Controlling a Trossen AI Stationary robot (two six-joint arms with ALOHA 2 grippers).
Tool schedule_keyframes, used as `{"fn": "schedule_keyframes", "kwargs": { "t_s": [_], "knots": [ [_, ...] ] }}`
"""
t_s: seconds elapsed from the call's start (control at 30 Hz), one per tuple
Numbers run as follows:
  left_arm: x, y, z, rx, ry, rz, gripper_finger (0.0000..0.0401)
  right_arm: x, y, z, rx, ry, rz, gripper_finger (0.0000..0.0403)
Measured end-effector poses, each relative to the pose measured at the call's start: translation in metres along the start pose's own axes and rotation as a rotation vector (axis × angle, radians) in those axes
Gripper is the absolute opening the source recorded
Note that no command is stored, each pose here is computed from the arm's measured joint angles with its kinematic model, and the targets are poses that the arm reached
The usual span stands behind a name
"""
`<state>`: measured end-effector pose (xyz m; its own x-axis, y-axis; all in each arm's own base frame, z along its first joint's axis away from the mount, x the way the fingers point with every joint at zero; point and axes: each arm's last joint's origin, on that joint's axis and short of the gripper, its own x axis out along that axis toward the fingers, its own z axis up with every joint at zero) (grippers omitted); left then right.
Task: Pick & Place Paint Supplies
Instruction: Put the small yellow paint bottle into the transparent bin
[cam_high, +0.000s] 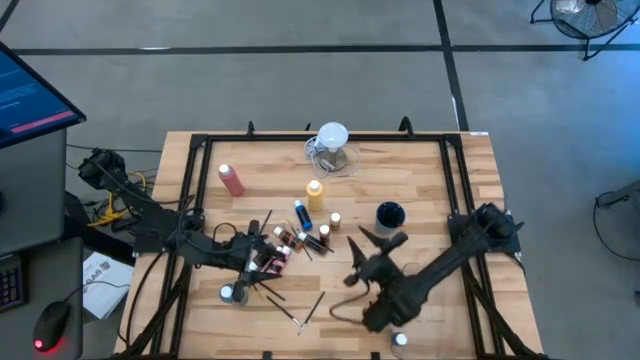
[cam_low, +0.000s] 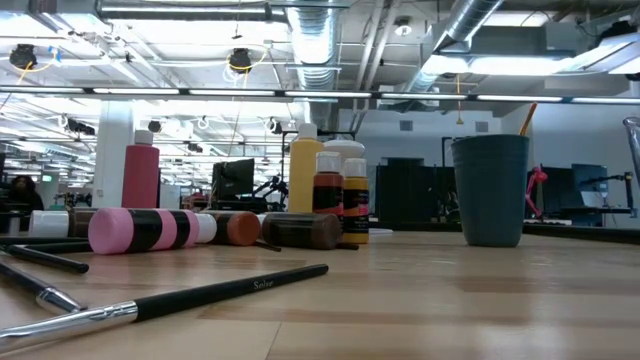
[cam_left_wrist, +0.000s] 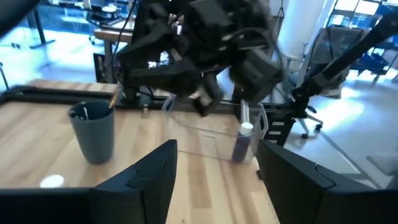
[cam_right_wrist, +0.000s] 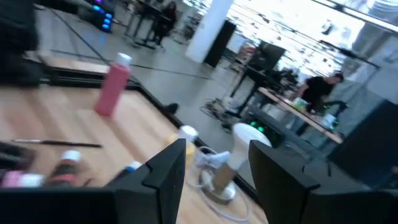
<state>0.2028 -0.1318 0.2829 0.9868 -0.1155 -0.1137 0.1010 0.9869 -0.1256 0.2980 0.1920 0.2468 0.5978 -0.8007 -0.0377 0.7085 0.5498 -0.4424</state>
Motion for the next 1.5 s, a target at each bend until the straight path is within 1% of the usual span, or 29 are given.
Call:
{"fn": "schedule_keyframes", "kwargs": {
  "t_s": [0.03, 0.13, 0.3, 0.43, 0.53, 0.63, 0.73, 0.83, 0.9, 1.0, 1.07, 1.13, 1.2, 1.27, 1.33, 1.4, 1.5],
  "knots": [
    [0.000, 0.000, 0.000, 0.009, 0.000, 0.000, 0.0209, 0.006, -0.001, -0.003, 0.007, 0.000, -0.015, 0.0168],
    [0.002, 0.004, 0.002, 0.059, -0.012, 0.027, 0.0209, 0.022, -0.006, -0.011, -0.032, 0.011, -0.058, 0.0166],
    [0.009, 0.021, 0.005, 0.104, -0.023, 0.134, 0.0209, 0.046, -0.009, -0.012, -0.049, 0.044, -0.120, 0.0168],
    [0.014, 0.040, 0.010, 0.112, -0.034, 0.212, 0.0209, 0.056, 0.005, -0.011, -0.030, 0.062, -0.132, 0.0171],
    [0.014, 0.051, 0.015, 0.100, -0.056, 0.261, 0.0209, 0.059, 0.021, -0.002, -0.058, 0.105, -0.094, 0.0171],
    [0.014, 0.060, 0.018, 0.092, -0.068, 0.281, 0.0209, 0.062, 0.037, 0.009, -0.147, 0.154, 0.013, 0.0169],
    [0.011, 0.063, 0.023, 0.112, -0.080, 0.245, 0.0209, 0.063, 0.050, 0.021, -0.229, 0.161, 0.168, 0.0169],
    [0.007, 0.060, 0.026, 0.146, -0.090, 0.179, 0.0209, 0.064, 0.058, 0.032, -0.229, 0.127, 0.309, 0.0170],
    [0.002, 0.057, 0.029, 0.164, -0.102, 0.129, 0.0209, 0.064, 0.064, 0.032, -0.220, 0.089, 0.385, 0.0171],
    [-0.006, 0.051, 0.034, 0.195, -0.127, 0.056, 0.0209, 0.067, 0.071, 0.020, -0.215, 0.024, 0.531, 0.0171],
    [-0.010, 0.048, 0.035, 0.227, -0.133, 0.009, 0.0209, 0.075, 0.071, 0.010, -0.175, -0.010, 0.646, 0.0170],
    [-0.012, 0.047, 0.036, 0.258, -0.136, -0.006, 0.0209, 0.085, 0.061, 0.000, -0.121, -0.013, 0.740, 0.0168],
    [-0.015, 0.048, 0.037, 0.277, -0.130, -0.005, 0.0209, 0.098, 0.046, -0.005, -0.049, -0.008, 0.799, 0.0167],
    [-0.017, 0.048, 0.037, 0.282, -0.126, -0.003, 0.0209, 0.107, 0.028, -0.005, 0.021, -0.015, 0.842, 0.0167],
    [-0.017, 0.048, 0.037, 0.283, -0.127, -0.002, 0.0209, 0.110, 0.008, 0.003, 0.079, -0.043, 0.890, 0.0167],
    [-0.017, 0.049, 0.037, 0.297, -0.124, 0.000, 0.0209, 0.108, -0.013, 0.017, 0.146, -0.084, 0.930, 0.0168],
    [-0.017, 0.049, 0.037, 0.299, -0.125, 0.000, 0.0209, 0.101, -0.039, 0.034, 0.244, -0.117, 0.955, 0.0171]
  ]
}}
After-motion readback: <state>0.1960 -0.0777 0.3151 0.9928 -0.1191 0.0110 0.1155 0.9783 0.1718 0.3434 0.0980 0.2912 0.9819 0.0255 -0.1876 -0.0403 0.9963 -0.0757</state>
